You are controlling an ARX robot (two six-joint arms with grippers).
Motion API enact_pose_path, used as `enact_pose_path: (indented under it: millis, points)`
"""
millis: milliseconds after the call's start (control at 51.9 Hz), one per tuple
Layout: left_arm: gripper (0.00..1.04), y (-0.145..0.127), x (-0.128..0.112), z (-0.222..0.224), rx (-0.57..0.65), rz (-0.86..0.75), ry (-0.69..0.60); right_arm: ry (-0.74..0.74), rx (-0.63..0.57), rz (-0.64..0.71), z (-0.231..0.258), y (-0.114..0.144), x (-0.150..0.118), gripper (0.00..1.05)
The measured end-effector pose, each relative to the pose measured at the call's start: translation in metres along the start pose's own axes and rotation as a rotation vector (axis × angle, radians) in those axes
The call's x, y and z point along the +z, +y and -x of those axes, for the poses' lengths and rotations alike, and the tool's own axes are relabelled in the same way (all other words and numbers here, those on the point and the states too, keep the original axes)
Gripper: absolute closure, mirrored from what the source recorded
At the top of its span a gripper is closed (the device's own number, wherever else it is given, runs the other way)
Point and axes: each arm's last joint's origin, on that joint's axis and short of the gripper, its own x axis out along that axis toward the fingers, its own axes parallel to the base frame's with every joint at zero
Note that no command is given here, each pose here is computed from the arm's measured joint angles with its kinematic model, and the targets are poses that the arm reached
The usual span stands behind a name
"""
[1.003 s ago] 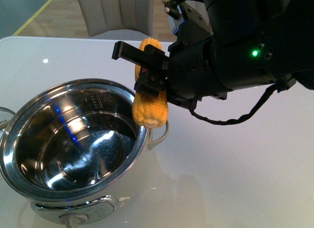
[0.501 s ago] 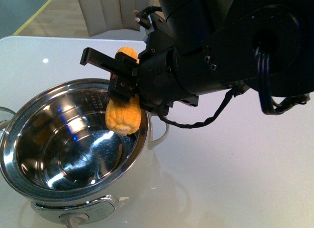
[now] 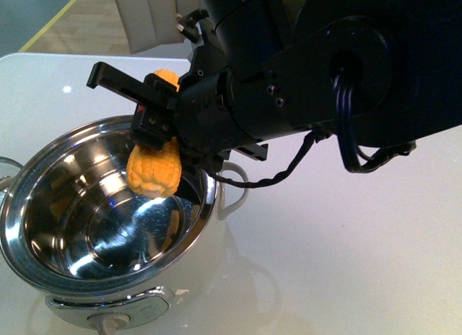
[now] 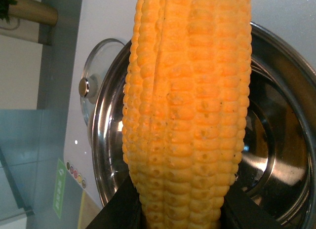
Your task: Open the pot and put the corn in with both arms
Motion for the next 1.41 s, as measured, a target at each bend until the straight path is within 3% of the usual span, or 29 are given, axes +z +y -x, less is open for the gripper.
enact_pose_path:
  millis: [328, 405, 771, 906, 1234, 1408]
  points:
    - [0.07, 0.000, 0.000, 0.000, 0.000, 0.000, 0.000, 0.034, -0.019, 0.011, -0.013, 0.002, -0.008, 0.81]
    - [0.07, 0.000, 0.000, 0.000, 0.000, 0.000, 0.000, 0.049, -0.030, 0.013, -0.016, 0.001, -0.012, 0.63]
    - [0.07, 0.000, 0.000, 0.000, 0.000, 0.000, 0.000, 0.049, -0.018, 0.006, -0.019, -0.003, -0.012, 0.08]
    - [0.07, 0.000, 0.000, 0.000, 0.000, 0.000, 0.000, 0.026, -0.029, -0.032, -0.007, -0.020, -0.008, 0.09]
    - [0.07, 0.000, 0.000, 0.000, 0.000, 0.000, 0.000, -0.193, -0.074, -0.140, 0.090, -0.072, 0.033, 0.09]
    - [0.07, 0.000, 0.000, 0.000, 0.000, 0.000, 0.000, -0.357, -0.273, -0.010, 0.150, -0.094, 0.031, 0.09]
